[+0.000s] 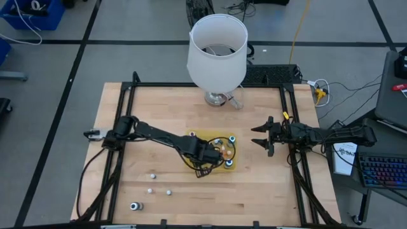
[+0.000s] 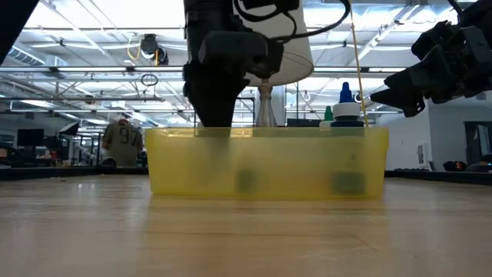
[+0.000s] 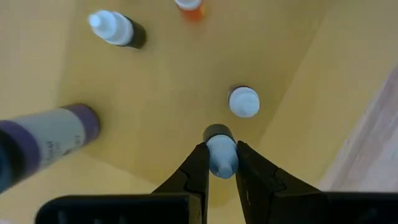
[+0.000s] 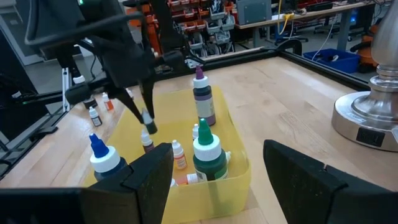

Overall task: Pick & Place food coloring
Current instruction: Put the black food coloring bottle into the yellow bin, then put the orange food coloring bottle into the yellow bin

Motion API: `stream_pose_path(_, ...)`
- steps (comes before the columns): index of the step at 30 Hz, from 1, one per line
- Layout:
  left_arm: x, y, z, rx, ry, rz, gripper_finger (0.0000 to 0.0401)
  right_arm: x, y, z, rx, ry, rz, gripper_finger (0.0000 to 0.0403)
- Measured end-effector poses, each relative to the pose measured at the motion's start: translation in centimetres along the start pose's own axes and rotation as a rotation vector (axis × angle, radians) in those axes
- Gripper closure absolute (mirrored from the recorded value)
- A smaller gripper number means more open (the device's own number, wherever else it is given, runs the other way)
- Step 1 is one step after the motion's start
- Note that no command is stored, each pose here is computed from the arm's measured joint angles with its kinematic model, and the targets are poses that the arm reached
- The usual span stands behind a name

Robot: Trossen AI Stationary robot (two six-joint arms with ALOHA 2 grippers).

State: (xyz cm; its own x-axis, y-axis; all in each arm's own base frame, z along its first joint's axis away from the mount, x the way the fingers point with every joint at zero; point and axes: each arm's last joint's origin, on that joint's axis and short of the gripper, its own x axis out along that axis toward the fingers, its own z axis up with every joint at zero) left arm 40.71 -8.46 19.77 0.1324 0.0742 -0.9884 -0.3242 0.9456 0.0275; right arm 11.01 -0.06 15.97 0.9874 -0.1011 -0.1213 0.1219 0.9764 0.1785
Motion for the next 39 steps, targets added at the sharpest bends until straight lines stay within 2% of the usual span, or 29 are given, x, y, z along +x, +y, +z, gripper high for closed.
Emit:
stream_pose_path(5,0.5,-0.4,-0.3,-0.019,0.022,-0.06,0.0345,0.0,0.0,0.0,0.0,0.0,0.0,0.0165)
stream_pose_path(20,2.7,-0.4,-1.3,-0.037,0.036,-0.076,0.0345,0.0,0.0,0.0,0.0,0.001,0.0,0.0165)
stream_pose_path(31,2.5,-0.4,-1.3,-0.038,0.045,-0.116,0.0286,0.0,0.0,0.0,0.0,0.001,0.0,0.0165)
stream_pose_path(39,1.2,-0.4,-1.0,-0.022,0.012,-0.146,0.0278,0.0,0.0,0.0,0.0,0.0,0.0,0.0165)
